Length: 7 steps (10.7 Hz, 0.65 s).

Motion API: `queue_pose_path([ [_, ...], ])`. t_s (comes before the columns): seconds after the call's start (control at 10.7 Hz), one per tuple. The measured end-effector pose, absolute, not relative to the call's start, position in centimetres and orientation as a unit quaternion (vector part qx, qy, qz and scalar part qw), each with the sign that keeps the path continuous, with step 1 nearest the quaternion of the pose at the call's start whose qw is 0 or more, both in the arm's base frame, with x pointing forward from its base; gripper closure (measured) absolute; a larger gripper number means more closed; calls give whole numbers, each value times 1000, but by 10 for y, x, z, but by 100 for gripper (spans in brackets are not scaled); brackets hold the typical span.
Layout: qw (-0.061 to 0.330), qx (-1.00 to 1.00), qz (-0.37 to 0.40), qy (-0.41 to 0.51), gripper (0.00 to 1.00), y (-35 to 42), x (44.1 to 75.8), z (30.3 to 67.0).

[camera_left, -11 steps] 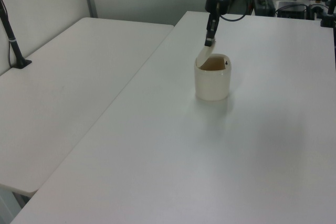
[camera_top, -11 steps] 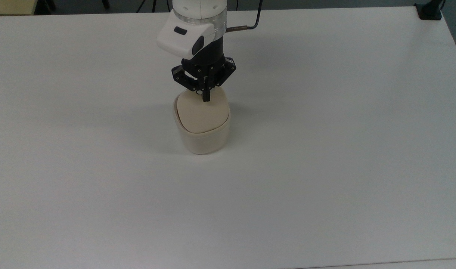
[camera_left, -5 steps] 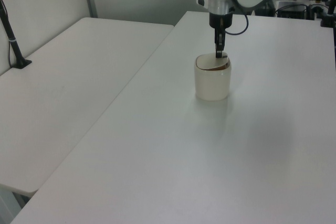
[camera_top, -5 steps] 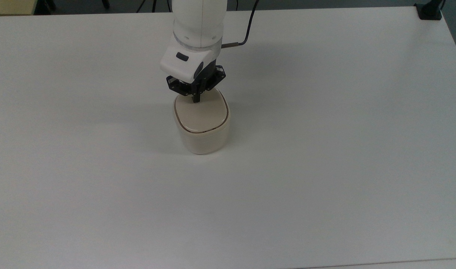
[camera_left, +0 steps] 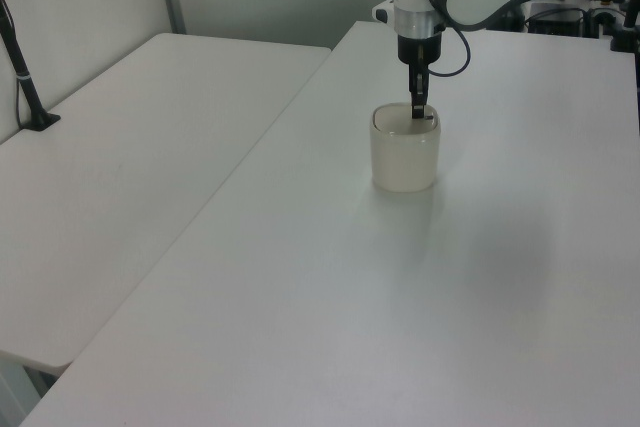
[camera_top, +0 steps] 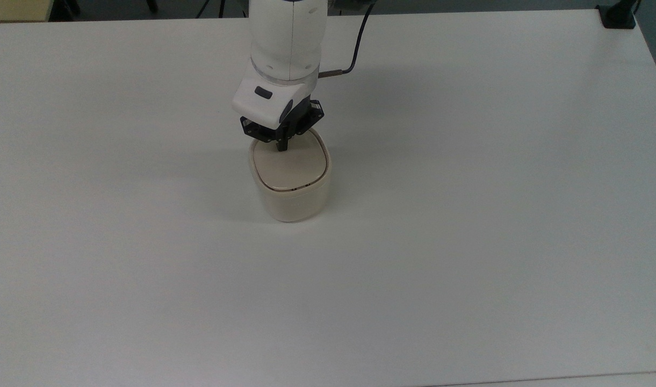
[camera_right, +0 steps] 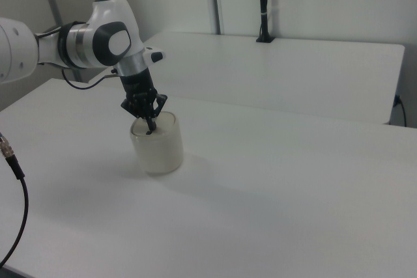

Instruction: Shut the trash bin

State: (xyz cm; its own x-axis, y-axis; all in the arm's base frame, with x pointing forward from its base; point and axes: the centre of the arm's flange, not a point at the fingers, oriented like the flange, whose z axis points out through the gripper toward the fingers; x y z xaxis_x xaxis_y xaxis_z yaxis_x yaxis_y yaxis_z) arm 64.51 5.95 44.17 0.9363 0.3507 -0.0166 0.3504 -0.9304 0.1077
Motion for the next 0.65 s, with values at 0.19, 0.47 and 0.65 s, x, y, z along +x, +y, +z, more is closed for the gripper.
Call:
queue_pose_path([
  [0.19,55,983,9,175,99,55,647,449],
  [0.47,58,987,22,149,97,37,639,487],
  [0.65,59,990,26,126,96,16,622,526],
])
